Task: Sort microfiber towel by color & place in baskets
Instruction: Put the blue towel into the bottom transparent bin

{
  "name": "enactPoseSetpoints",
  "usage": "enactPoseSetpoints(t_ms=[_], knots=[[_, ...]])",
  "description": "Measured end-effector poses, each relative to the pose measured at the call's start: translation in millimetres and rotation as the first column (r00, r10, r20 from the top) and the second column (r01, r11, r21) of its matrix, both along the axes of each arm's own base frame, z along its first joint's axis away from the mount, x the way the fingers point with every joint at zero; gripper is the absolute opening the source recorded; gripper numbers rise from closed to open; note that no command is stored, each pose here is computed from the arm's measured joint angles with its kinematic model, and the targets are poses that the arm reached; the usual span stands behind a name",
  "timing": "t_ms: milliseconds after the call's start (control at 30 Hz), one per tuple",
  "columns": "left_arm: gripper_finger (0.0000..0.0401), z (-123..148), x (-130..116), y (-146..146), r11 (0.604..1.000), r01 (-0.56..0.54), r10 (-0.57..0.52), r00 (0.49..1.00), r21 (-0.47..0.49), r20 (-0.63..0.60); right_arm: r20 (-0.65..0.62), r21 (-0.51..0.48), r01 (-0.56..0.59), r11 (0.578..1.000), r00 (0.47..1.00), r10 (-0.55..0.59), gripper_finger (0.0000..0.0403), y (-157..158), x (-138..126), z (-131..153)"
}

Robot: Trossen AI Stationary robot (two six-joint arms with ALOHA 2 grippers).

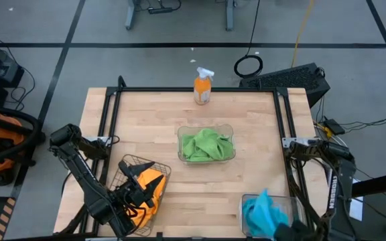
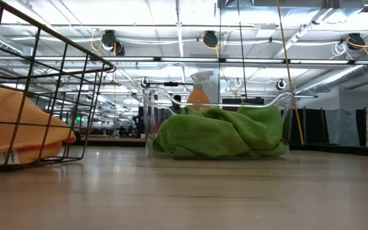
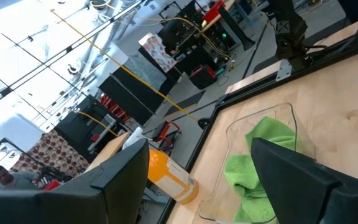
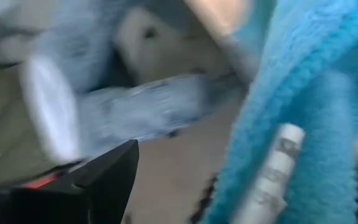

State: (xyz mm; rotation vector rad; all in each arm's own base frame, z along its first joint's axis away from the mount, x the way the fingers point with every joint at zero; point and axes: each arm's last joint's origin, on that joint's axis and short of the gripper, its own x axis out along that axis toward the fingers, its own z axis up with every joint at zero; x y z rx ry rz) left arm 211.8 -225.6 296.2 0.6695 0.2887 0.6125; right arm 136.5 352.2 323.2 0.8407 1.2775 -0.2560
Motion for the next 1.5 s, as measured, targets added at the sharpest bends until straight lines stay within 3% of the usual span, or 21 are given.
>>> enactPoseSetpoints(t_ms=[67, 200, 367, 533, 833, 933, 1033, 1133, 1267, 1300, 1433, 1500], knots=[[0.0288, 0.0, 0.4, 0.4, 1.000, -0.002, 0.002, 1.000, 0.000, 0.000, 0.038, 0.063, -0.024, 0.998, 0.999, 0.022, 0.0314, 7.5, -1.0, 3.1], [0.0288, 0.0, 0.4, 0.3, 1.000, -0.002, 0.002, 1.000, 0.000, 0.000, 0.001, 0.067, 0.013, 0.998, 1.000, -0.013, 0.0313, 7.1, -4.7, 2.2], [0.0288, 0.0, 0.4, 0.3, 1.000, -0.002, 0.002, 1.000, 0.000, 0.000, -0.155, -0.076, -0.040, 0.996, 0.988, 0.028, 0.0313, -8.8, -10.2, -4.0], [0.0288, 0.0, 0.5, 0.5, 1.000, -0.002, 0.002, 1.000, 0.001, 0.001, -0.183, -0.207, -0.166, 0.964, 0.975, 0.129, 0.0313, -20.1, -13.5, -6.2], [0.0286, 0.6, 23.6, 16.2, 0.996, -0.091, 0.089, 0.995, 0.022, 0.054, -0.123, -0.240, -0.163, 0.957, 0.983, 0.137, 0.0313, -21.2, -9.6, -5.9], [0.0276, -6.0, 40.4, 13.3, 0.995, -0.103, 0.103, 0.994, -0.013, -0.035, -0.115, -0.246, -0.165, 0.955, 0.983, 0.140, 0.0313, -21.3, -9.4, -5.9], [0.0258, -10.5, 62.7, -2.0, 0.990, 0.018, -0.048, 0.976, -0.142, -0.211, -0.120, -0.255, -0.169, 0.952, 0.983, 0.142, 0.0313, -22.3, -9.7, -6.0], [0.0237, -10.4, 87.8, -25.0, 0.934, 0.280, -0.334, 0.905, -0.220, -0.264, -0.122, -0.262, -0.175, 0.949, 0.981, 0.147, 0.0313, -22.9, -9.9, -6.0], [0.0214, 1.6, 121.6, -29.6, 0.824, 0.547, -0.566, 0.804, -0.147, -0.183, -0.121, -0.258, -0.169, 0.951, 0.983, 0.142, 0.0313, -22.6, -9.8, -6.0], [0.0211, 4.3, 130.2, -24.8, 0.777, 0.609, -0.629, 0.762, -0.158, -0.155, -0.119, -0.254, -0.162, 0.953, 0.984, 0.136, 0.0313, -22.3, -9.7, -5.9], [0.0203, 3.0, 166.3, 3.3, 0.520, 0.808, -0.841, 0.541, -0.277, 0.000, -0.106, -0.232, -0.159, 0.960, 0.985, 0.137, 0.0313, -20.0, -8.8, -5.6], [0.0203, -3.1, 184.1, 17.7, 0.447, 0.837, -0.863, 0.496, -0.315, 0.094, -0.109, -0.237, -0.159, 0.958, 0.985, 0.137, 0.0313, -20.5, -9.0, -5.6]])
